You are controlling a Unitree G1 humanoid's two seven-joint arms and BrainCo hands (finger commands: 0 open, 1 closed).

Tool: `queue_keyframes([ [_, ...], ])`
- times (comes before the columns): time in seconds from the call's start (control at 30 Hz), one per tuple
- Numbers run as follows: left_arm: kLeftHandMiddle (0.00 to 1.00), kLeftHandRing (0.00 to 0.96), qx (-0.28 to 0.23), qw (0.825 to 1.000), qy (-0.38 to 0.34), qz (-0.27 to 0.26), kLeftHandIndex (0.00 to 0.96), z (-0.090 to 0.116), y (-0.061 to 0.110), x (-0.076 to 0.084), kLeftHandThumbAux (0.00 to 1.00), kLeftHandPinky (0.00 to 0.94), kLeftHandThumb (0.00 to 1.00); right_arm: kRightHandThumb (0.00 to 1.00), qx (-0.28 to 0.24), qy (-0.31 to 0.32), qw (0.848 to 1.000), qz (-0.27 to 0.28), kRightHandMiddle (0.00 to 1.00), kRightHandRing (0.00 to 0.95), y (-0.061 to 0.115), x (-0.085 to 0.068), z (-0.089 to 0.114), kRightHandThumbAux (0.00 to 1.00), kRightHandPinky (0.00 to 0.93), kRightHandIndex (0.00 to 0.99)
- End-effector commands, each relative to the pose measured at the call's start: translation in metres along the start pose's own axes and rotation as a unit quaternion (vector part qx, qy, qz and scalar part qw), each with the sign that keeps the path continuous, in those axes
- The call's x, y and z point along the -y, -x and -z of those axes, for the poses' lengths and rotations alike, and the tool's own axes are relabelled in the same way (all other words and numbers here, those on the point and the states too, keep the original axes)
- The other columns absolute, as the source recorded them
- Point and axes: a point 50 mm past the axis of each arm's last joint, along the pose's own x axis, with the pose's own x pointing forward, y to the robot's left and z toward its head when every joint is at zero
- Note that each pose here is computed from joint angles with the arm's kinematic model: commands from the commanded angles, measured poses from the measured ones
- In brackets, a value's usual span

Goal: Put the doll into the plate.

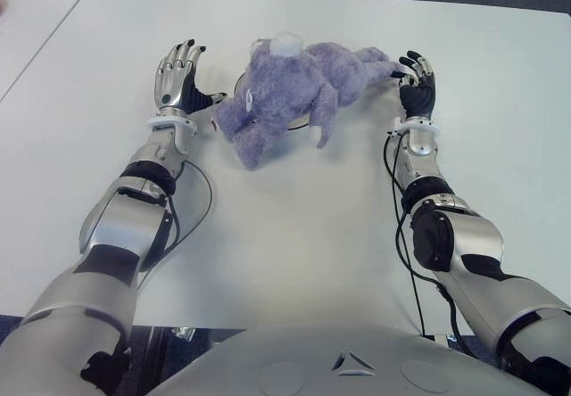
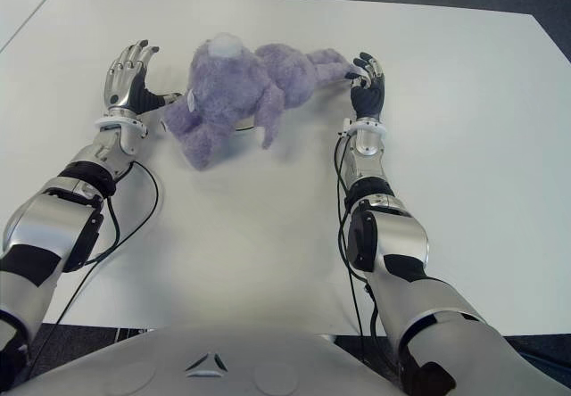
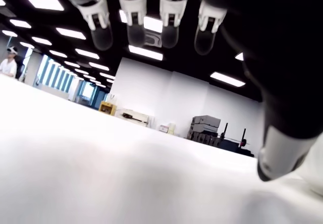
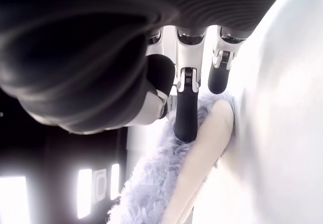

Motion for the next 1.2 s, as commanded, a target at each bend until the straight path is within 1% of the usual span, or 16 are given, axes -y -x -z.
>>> queue_keyframes([
  [0.03,0.0,0.0,-0.049,0.989,0.019,0.139,0.122,0.0,0.057,0.065,0.668,0.022,0.054,0.963,-0.27,0.01,0.963,0.012,0.22,0.283,0.103,0.012,0.121,0.876,0.107,0.167],
  [0.23,0.0,0.009,-0.046,0.988,0.012,0.15,0.113,0.0,0.058,0.066,0.661,0.025,0.032,0.942,-0.27,0.006,0.963,0.014,0.234,0.26,0.103,0.012,0.121,0.892,0.121,0.165],
  [0.37,0.0,0.012,-0.047,0.987,0.01,0.153,0.109,0.0,0.058,0.067,0.66,0.025,0.026,0.931,-0.27,0.005,0.963,0.014,0.236,0.269,0.103,0.012,0.121,0.892,0.137,0.166],
  [0.7,0.0,0.012,-0.05,0.986,0.008,0.16,0.109,0.0,0.061,0.069,0.654,0.021,0.009,0.905,-0.269,0.005,0.963,0.014,0.249,0.267,0.103,0.011,0.121,0.894,0.123,0.163],
  [0.97,0.006,0.021,-0.053,0.983,0.02,0.175,0.118,-0.007,0.069,0.079,0.655,0.033,0.0,0.924,-0.268,0.007,0.963,0.014,0.23,0.28,0.103,0.011,0.121,0.882,0.119,0.169],
  [1.07,0.019,0.039,-0.058,0.979,0.029,0.195,0.1,-0.012,0.076,0.087,0.667,0.042,0.01,0.931,-0.268,0.006,0.963,0.014,0.232,0.286,0.103,0.011,0.121,0.882,0.124,0.169],
  [1.2,0.03,0.061,-0.057,0.976,0.032,0.208,0.083,-0.014,0.078,0.09,0.674,0.044,0.018,0.935,-0.268,0.003,0.963,0.015,0.231,0.291,0.103,0.011,0.121,0.884,0.131,0.167],
])
